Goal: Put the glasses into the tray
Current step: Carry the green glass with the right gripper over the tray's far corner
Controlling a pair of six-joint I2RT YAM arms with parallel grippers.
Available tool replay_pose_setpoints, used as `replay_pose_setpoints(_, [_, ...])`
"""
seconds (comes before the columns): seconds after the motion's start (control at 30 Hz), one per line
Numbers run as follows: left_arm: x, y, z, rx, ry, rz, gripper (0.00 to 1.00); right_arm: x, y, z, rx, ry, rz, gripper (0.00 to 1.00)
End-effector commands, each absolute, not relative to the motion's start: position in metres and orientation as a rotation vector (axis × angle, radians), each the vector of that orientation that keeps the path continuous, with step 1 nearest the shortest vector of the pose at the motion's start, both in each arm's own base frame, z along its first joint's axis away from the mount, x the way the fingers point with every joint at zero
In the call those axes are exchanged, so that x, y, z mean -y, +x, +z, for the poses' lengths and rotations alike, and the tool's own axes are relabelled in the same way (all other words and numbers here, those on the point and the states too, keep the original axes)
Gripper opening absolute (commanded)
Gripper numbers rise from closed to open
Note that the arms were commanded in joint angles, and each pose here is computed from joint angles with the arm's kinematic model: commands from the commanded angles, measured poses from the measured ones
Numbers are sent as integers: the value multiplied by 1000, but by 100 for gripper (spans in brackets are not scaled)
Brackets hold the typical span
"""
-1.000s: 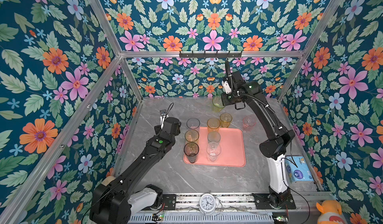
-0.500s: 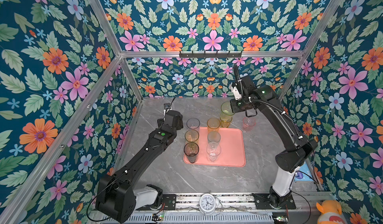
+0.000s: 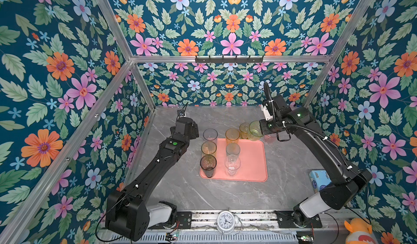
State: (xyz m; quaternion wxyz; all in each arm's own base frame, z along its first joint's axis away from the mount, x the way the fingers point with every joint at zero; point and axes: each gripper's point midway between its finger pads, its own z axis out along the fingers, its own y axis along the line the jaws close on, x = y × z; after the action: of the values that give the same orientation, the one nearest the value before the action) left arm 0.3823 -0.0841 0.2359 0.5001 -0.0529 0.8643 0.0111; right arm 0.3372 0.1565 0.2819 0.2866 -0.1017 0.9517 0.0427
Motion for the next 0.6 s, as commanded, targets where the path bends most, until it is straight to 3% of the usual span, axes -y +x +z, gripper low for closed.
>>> replay_pose_setpoints(0.0, [85, 385, 240, -2072, -132, 5, 88, -154, 339, 275, -2518, -222, 118, 1])
replay_pose_setpoints(0.57, [98, 380, 238, -2047, -116, -122, 88, -154, 336, 174, -2627, -126, 108, 2])
